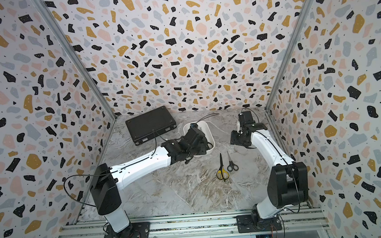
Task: Take the scissors out of the storage box
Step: Pick up the scissors from the storage box.
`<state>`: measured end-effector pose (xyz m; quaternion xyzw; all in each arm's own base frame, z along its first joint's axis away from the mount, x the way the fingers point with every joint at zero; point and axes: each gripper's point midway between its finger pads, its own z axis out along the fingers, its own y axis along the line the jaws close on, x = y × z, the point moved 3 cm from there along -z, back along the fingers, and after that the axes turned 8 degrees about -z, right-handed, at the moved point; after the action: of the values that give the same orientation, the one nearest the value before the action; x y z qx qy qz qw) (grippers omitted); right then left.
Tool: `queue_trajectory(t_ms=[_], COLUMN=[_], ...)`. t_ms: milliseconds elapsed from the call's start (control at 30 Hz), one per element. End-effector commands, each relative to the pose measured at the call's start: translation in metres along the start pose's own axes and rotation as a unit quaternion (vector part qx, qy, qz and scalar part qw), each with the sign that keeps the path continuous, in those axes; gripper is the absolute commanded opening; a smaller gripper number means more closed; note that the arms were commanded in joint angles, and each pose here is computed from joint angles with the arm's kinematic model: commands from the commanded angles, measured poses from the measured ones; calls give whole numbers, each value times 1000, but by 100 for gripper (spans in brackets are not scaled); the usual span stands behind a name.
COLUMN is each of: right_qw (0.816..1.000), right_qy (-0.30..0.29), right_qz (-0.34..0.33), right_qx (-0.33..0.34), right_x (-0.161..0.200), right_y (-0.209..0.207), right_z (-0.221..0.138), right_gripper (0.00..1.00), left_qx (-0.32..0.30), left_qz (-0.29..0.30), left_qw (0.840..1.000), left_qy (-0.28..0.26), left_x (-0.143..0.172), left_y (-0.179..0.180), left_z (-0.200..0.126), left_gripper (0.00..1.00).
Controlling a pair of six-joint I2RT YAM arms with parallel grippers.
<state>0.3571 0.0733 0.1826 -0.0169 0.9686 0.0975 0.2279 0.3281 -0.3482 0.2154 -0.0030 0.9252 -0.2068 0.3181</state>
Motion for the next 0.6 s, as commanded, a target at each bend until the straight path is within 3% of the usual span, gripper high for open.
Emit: queue_trajectory(t_ms=[0,200,567], right_qw=[999,998,998], right_qy=[-10,1,11], right_qz=[-29,-50,-52], right_qx=[-21,-34,-34], right_x=[-8,-7,-6], right_y=[22,43,43], right_z=[-4,7,17], right_gripper=[53,53,53], left_qx=[-40,-58,-91], left_qz=[75,106,49], left_qw=[993,987,988], left_qy=[76,102,115], left_x=[2,-9,-8], left_y=[37,38,53], left_z=[28,59,104], left_gripper=[35,35,35])
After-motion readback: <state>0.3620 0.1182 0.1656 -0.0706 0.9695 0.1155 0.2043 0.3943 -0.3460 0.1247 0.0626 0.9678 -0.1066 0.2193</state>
